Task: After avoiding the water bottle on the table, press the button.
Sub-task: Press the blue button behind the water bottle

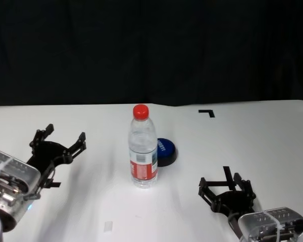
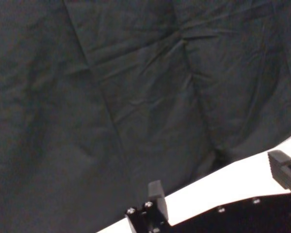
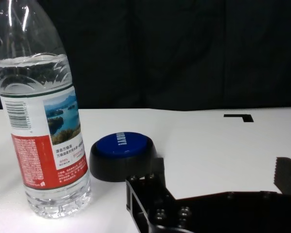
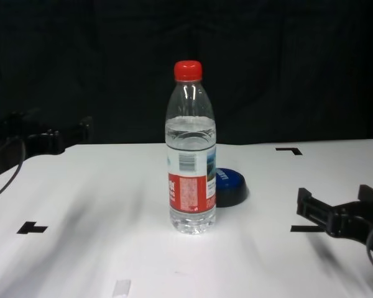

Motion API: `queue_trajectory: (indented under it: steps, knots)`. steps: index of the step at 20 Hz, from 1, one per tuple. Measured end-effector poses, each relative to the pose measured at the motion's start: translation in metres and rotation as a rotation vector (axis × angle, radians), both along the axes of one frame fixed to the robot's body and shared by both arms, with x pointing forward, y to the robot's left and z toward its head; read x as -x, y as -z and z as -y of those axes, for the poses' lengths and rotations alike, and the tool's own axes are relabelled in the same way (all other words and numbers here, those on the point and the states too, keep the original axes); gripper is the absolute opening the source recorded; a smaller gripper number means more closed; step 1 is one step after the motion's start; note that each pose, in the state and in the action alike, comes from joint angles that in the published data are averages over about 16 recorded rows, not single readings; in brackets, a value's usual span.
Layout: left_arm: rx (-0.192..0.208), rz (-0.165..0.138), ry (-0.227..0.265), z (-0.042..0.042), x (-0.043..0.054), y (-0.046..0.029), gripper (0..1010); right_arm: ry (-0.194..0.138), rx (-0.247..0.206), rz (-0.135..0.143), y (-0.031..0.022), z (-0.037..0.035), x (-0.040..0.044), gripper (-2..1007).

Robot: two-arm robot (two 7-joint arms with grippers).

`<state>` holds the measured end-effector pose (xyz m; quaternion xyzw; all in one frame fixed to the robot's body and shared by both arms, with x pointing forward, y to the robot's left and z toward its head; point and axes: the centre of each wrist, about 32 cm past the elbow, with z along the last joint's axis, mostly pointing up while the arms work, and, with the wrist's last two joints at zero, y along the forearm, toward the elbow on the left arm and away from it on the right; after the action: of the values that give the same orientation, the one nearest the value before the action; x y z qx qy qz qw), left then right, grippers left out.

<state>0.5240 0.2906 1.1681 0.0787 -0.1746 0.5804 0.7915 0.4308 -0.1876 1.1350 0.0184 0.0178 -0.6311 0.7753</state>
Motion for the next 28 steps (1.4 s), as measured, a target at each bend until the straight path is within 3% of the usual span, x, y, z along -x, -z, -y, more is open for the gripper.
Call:
queue_trajectory:
  steps: [10, 28]
  knots:
    - [0.016, -0.007, -0.043, 0.0008, 0.0161, 0.0035, 1009, 0.0, 0.0, 0.0, 0.0, 0.0, 0.0, 1003]
    - [0.031, -0.017, -0.076, 0.0027, 0.0331, 0.0095, 1009, 0.0, 0.0, 0.0, 0.0, 0.0, 0.0, 1002]
